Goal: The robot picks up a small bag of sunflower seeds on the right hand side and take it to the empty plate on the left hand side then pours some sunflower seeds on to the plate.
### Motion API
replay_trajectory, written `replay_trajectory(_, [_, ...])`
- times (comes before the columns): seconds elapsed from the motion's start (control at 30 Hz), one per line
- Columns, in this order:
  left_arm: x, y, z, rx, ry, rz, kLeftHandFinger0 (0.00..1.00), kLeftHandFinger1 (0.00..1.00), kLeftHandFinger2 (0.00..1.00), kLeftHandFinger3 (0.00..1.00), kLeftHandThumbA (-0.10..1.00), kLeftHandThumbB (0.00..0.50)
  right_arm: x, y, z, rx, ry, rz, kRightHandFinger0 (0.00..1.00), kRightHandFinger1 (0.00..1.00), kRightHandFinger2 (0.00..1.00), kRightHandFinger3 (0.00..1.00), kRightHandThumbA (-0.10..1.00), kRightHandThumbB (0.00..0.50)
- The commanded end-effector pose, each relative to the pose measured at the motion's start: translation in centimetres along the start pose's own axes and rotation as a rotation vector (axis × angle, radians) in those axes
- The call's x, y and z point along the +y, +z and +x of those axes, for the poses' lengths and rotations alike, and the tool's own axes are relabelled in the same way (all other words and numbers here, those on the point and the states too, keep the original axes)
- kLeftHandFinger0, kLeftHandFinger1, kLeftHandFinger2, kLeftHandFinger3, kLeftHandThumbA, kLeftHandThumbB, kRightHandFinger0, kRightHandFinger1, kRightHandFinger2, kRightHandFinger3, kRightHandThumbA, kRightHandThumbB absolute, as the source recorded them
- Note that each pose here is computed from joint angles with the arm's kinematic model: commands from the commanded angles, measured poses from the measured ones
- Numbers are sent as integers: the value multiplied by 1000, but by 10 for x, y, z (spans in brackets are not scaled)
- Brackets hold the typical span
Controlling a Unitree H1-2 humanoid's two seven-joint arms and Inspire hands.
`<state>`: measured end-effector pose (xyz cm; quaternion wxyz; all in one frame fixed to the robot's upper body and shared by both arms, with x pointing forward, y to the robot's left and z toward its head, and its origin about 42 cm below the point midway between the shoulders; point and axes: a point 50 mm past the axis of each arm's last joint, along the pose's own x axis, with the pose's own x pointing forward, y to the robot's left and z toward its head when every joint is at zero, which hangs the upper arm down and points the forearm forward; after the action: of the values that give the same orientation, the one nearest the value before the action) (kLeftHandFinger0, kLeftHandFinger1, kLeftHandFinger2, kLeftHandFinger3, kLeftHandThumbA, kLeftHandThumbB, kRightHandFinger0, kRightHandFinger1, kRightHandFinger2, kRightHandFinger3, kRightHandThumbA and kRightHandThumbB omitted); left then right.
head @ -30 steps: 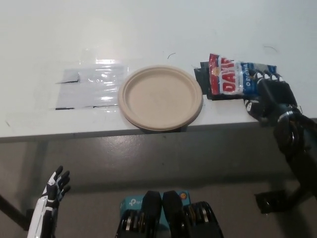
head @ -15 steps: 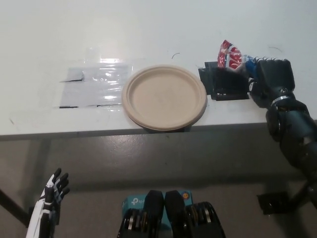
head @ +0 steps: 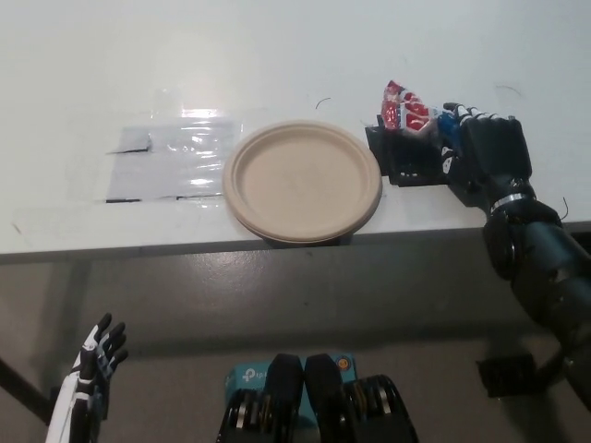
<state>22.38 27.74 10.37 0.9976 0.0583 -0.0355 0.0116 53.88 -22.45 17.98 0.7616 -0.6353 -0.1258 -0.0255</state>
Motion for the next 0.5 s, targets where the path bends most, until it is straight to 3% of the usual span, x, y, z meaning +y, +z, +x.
replay_trajectory(0.0, [7,11,-1,-59,2,18,1000,1000,1000,1000,1000,74,-9,13,5,-75,-86,93,0,201,786,841,-100,186])
replay_trajectory(0.07, [8,12,0,-55,2,23,1000,1000,1000,1000,1000,88,-12,15,6,-114,-129,81,0,173,727,756,-100,213])
replay_trajectory(0.1, [8,12,0,-50,3,20,1000,1000,1000,1000,1000,88,-14,15,7,-123,-131,85,0,192,745,756,-100,180])
replay_trajectory(0.37, [9,11,0,-50,11,24,963,1000,1000,1000,1000,99,-31,16,16,-178,-198,66,0,206,755,649,-100,132])
replay_trajectory(0.47, [9,12,1,-51,13,25,949,1000,1000,1000,1000,104,-39,18,21,-206,-228,49,0,210,765,624,-100,164])
